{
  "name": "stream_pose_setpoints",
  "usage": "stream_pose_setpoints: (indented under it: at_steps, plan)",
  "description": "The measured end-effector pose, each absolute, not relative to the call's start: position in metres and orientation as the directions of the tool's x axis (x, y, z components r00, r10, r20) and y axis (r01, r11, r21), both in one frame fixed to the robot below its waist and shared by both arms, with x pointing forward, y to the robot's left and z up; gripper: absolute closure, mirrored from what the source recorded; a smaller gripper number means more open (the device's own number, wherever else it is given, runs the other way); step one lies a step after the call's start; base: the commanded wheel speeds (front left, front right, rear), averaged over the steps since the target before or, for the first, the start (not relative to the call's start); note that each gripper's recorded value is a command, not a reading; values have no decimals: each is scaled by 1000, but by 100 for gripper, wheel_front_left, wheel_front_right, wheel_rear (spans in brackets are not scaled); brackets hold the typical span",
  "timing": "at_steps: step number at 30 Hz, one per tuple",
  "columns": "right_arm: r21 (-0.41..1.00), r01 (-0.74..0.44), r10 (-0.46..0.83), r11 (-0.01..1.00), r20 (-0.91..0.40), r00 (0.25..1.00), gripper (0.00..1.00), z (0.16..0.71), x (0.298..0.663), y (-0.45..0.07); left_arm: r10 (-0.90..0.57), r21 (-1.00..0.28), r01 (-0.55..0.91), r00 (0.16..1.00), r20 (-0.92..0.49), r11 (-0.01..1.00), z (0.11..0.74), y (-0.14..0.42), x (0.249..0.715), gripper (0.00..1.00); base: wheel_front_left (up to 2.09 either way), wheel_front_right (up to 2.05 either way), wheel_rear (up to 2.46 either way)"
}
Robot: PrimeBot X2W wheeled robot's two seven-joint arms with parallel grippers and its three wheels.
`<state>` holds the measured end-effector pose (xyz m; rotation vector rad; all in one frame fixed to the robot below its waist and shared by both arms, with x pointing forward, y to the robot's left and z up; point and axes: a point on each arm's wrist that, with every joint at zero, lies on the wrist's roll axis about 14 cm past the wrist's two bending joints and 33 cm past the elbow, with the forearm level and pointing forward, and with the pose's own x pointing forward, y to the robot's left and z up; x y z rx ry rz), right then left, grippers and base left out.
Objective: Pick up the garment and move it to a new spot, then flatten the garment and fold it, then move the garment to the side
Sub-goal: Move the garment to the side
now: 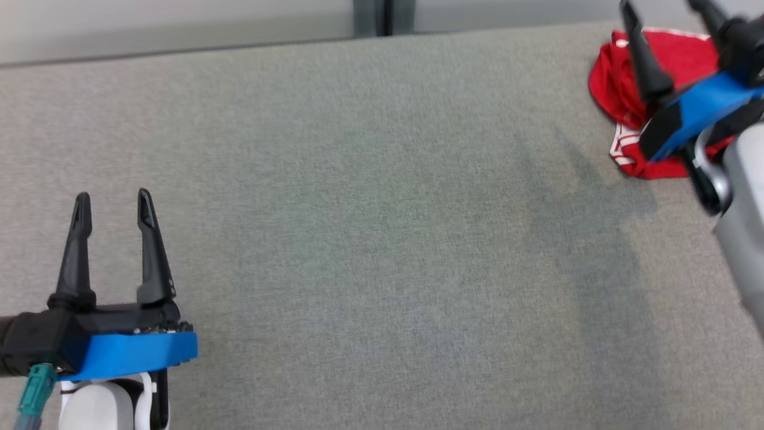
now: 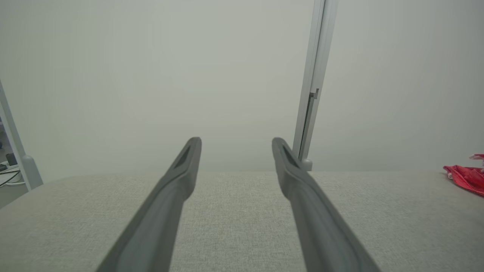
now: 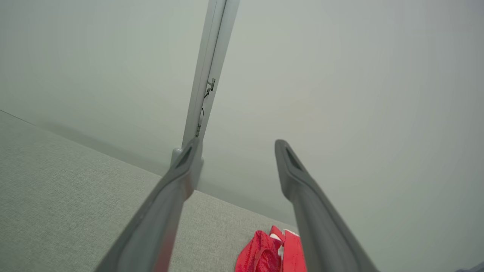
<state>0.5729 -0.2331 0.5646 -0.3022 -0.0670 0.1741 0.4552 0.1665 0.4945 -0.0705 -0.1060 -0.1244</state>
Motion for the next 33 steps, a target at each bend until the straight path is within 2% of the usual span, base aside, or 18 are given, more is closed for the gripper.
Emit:
stream_pose_setpoints:
  at_steps: [11, 25, 33]
  plan:
    - [-172, -224, 242, 959, 94, 966, 0, 557, 506, -184, -67, -75, 74, 993, 100, 994, 505, 179, 414, 0, 0, 0, 0]
    - [-78, -209, 213, 975, 60, 975, 0, 523, 427, -181, -69, -79, 74, 996, 62, 994, 498, 176, 388, 0, 0, 0, 0]
    - [-4, -172, 172, 985, 77, 982, 0, 518, 398, -178, -74, -81, 79, 996, 56, 994, 497, 175, 378, 0, 0, 0, 0]
